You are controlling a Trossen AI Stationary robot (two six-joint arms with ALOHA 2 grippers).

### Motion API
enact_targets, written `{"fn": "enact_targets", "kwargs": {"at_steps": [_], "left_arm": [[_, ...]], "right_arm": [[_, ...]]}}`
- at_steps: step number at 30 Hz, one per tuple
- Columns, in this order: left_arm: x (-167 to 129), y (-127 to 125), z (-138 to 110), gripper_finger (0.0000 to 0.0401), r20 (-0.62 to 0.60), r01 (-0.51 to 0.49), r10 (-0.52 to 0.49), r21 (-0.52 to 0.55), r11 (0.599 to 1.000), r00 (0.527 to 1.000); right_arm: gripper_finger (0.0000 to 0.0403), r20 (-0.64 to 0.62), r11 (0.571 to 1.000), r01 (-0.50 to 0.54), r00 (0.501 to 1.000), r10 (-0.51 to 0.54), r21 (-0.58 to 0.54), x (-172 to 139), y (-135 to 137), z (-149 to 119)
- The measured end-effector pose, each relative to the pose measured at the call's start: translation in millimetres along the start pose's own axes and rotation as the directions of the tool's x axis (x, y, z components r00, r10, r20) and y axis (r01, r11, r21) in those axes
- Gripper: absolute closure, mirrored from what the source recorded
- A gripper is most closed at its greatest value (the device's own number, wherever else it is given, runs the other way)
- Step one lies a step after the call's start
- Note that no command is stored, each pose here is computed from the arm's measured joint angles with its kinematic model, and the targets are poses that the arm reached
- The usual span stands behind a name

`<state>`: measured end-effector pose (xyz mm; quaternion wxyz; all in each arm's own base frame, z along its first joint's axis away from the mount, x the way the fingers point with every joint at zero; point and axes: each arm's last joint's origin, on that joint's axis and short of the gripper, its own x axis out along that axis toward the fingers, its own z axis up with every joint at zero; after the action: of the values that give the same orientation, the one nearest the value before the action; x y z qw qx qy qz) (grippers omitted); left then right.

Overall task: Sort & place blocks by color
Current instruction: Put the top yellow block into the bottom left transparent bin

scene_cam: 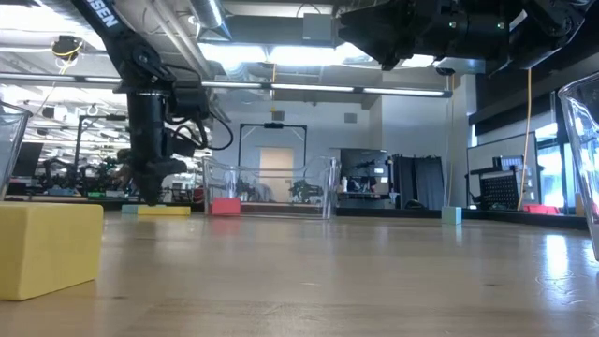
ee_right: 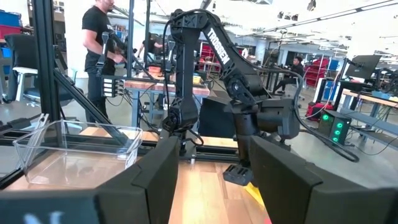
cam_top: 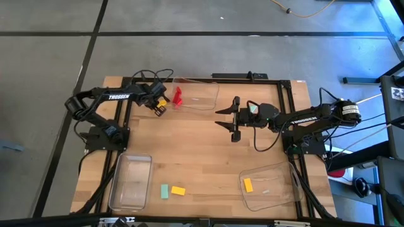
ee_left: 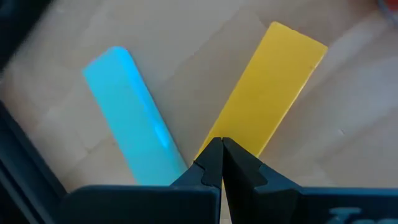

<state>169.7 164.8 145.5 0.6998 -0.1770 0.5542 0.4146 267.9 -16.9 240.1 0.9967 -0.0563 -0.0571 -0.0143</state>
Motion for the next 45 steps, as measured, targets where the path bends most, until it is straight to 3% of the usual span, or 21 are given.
{"fn": "enact_targets", "kwargs": {"at_steps": [6, 13, 20, 27, 35, 45], "left_arm": [[0.3, -1.6, -4.1, 0.0401, -0.045, 0.037, -0.036, 0.011, 0.999, 0.998], [-6.5, -9.4, -20.5, 0.0401, -0.186, 0.024, -0.014, 0.051, 0.998, 0.983], [-20.5, -33.1, -37.1, 0.0401, -0.260, 0.057, -0.029, 0.101, 0.993, 0.965], [-36.0, -75.3, -50.2, 0.0401, -0.216, 0.136, -0.096, 0.179, 0.974, 0.972], [-58.4, -119.8, -56.4, 0.0401, -0.114, 0.270, -0.249, 0.255, 0.928, 0.962], [-67.8, -130.4, -52.9, 0.0401, -0.052, 0.286, -0.284, 0.291, 0.913, 0.958]], "right_arm": [[0.0205, 0.000, 1.000, 0.000, 1.000, 0.000, 0.000, 0.0, 0.0, 0.0], [0.0205, 0.000, 1.000, 0.000, 1.000, 0.000, -0.001, 0.0, 0.0, 0.0], [0.0205, -0.001, 1.000, 0.000, 1.000, 0.000, -0.002, 0.0, -0.1, -0.1], [0.0205, -0.001, 1.000, 0.000, 1.000, 0.000, -0.002, 0.0, 0.0, -0.1], [0.0205, -0.001, 1.000, 0.001, 1.000, -0.001, -0.003, 0.0, -0.1, -0.1], [0.0205, 0.000, 1.000, 0.000, 1.000, 0.000, -0.003, 0.0, -0.1, 0.0]]}}
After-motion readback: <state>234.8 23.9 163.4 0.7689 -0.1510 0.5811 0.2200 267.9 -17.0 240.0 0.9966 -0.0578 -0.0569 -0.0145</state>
